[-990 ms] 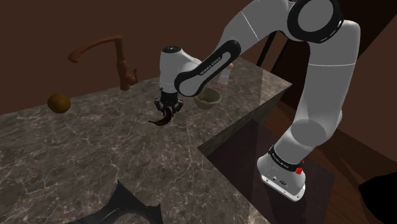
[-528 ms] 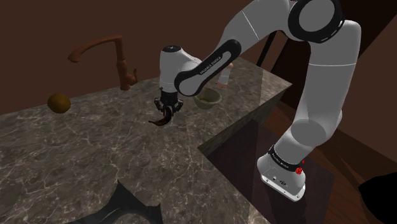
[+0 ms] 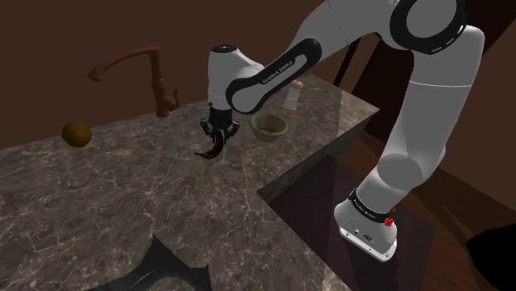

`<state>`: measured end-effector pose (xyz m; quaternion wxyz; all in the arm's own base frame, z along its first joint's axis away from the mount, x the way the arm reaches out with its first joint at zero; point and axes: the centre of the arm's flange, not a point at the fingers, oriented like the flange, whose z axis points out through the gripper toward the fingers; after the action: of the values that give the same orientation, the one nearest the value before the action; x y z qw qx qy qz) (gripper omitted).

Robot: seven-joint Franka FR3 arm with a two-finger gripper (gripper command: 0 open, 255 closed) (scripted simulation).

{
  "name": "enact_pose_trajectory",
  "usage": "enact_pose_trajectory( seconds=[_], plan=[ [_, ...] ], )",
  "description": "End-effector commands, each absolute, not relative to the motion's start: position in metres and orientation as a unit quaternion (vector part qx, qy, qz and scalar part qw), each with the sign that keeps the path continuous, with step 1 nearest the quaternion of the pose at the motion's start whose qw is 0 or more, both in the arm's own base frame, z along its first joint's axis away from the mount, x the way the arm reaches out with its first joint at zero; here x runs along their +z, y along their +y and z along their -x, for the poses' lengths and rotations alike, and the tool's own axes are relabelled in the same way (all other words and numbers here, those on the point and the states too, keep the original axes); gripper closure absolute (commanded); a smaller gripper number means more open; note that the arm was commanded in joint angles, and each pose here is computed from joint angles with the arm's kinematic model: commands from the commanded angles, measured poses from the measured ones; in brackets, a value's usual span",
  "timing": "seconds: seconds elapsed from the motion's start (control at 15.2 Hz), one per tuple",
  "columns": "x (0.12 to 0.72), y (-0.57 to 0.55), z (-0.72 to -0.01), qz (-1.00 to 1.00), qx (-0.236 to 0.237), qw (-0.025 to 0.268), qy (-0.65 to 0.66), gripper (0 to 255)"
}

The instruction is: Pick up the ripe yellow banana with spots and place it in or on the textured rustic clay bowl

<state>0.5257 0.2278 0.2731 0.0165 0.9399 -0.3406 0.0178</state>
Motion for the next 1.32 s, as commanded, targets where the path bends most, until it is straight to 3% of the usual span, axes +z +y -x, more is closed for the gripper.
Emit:
enact_pose_trajectory(
  seconds=[0.0, 1.25],
  plan=[
    [0.284, 0.228, -0.525, -0.940, 0.018, 0.017, -0.341, 255],
    [0.384, 0.228, -0.525, -0.940, 0.018, 0.017, -0.341, 255]
  ],
)
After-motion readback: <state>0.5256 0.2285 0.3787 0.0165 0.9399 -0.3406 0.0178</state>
